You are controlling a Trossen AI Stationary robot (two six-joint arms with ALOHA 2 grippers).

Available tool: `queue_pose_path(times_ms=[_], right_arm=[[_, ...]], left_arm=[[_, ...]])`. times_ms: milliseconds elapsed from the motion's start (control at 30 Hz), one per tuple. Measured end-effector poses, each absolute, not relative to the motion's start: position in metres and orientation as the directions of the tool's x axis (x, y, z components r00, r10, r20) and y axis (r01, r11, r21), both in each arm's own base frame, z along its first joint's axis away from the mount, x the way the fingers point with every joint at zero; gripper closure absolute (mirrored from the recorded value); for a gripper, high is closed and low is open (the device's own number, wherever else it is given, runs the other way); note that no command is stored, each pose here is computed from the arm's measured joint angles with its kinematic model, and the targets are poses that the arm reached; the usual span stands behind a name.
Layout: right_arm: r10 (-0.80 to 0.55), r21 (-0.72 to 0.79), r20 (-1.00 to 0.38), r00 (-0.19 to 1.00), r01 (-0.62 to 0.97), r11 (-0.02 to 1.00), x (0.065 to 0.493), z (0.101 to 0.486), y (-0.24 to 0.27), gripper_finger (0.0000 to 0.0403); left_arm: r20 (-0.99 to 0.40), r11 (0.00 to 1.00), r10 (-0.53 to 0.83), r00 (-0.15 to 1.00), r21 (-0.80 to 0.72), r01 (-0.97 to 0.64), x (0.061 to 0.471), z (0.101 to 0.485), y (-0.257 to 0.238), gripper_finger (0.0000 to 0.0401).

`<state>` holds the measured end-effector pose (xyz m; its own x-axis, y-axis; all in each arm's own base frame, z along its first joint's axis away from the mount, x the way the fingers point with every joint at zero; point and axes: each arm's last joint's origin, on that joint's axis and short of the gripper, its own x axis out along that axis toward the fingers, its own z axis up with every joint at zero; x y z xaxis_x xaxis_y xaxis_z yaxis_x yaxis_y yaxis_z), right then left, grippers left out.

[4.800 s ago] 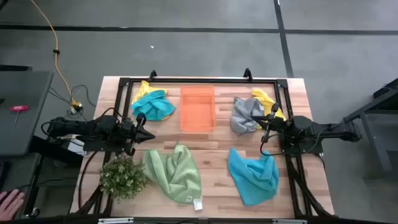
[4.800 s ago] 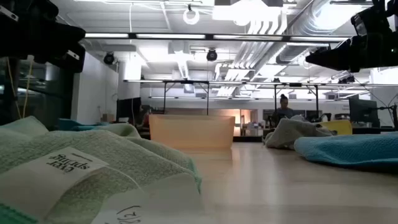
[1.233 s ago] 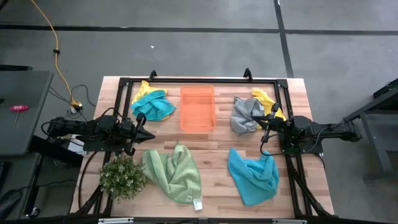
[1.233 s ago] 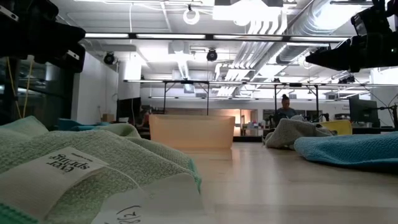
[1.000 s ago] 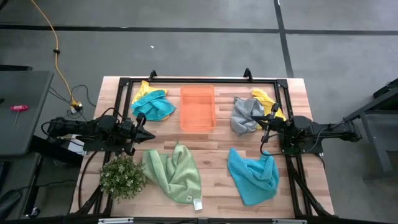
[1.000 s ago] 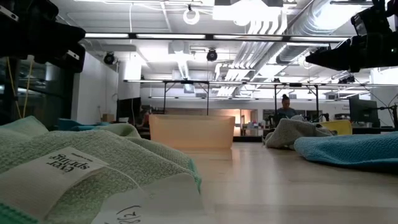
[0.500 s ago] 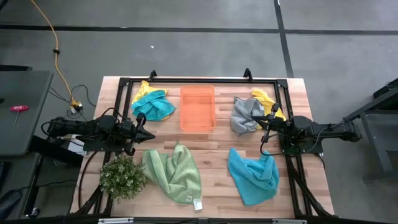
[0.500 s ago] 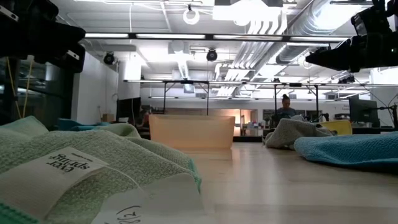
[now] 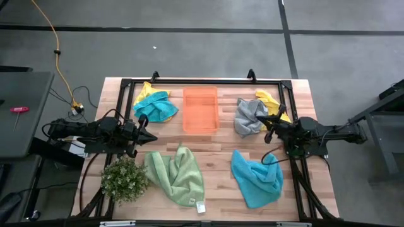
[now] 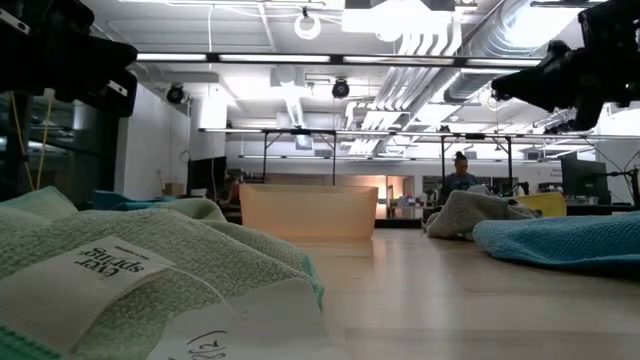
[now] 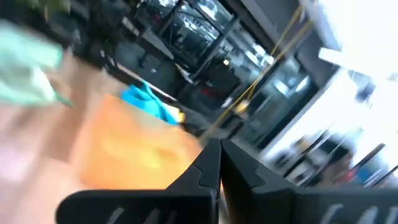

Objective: Fold microfiber towels
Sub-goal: Fold the bottom blue microfiber cloth

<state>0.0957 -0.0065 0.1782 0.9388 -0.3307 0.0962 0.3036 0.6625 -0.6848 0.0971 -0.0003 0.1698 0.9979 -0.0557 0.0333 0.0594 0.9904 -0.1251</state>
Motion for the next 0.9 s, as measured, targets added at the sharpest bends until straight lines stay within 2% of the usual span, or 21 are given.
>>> queue_pose_path(times_ms=[100,200,300,333,433,500,633,700,900], right_arm=[[-0.330,-0.743,0.088,0.940,0.283,0.607,0.096,0.177,-0.006,0.0403],[-0.302,-0.674,0.089,0.949,0.281,0.683,0.096,0.177,-0.006,0.0403],[-0.169,-0.370,0.110,0.979,0.198,0.908,0.097,0.179,-0.002,0.0403],[-0.114,-0.265,0.139,0.984,0.148,0.953,0.097,0.182,0.000,0.0403],[-0.023,-0.007,0.241,0.970,0.026,1.000,0.095,0.192,0.002,0.0403],[-0.002,0.089,0.323,0.946,-0.029,0.996,0.094,0.200,0.003,0.0403],[0.016,0.131,0.511,0.859,-0.096,0.987,0.089,0.219,0.003,0.0403],[0.064,0.103,0.539,0.840,-0.142,0.984,0.090,0.222,0.005,0.0403],[0.129,0.103,0.350,0.928,-0.175,0.979,0.115,0.224,0.008,0.0403]], left_arm=[[0.033,0.990,-0.056,0.998,-0.125,0.059,0.097,0.170,0.000,0.0398],[0.033,0.990,-0.056,0.998,-0.125,0.059,0.097,0.170,0.000,0.0398],[0.033,0.990,-0.056,0.998,-0.125,0.060,0.097,0.170,0.000,0.0398],[0.033,0.990,-0.055,0.998,-0.125,0.059,0.097,0.170,0.000,0.0398],[0.033,0.990,-0.056,0.998,-0.125,0.059,0.097,0.170,0.000,0.0398],[0.033,0.990,-0.056,0.998,-0.125,0.059,0.097,0.170,0.000,0.0398],[0.033,0.990,-0.055,0.998,-0.125,0.059,0.097,0.170,0.000,0.0398],[0.033,0.990,-0.055,0.998,-0.125,0.059,0.097,0.170,0.000,0.0398],[0.033,0.990,-0.056,0.998,-0.125,0.059,0.097,0.170,0.000,0.0398]])
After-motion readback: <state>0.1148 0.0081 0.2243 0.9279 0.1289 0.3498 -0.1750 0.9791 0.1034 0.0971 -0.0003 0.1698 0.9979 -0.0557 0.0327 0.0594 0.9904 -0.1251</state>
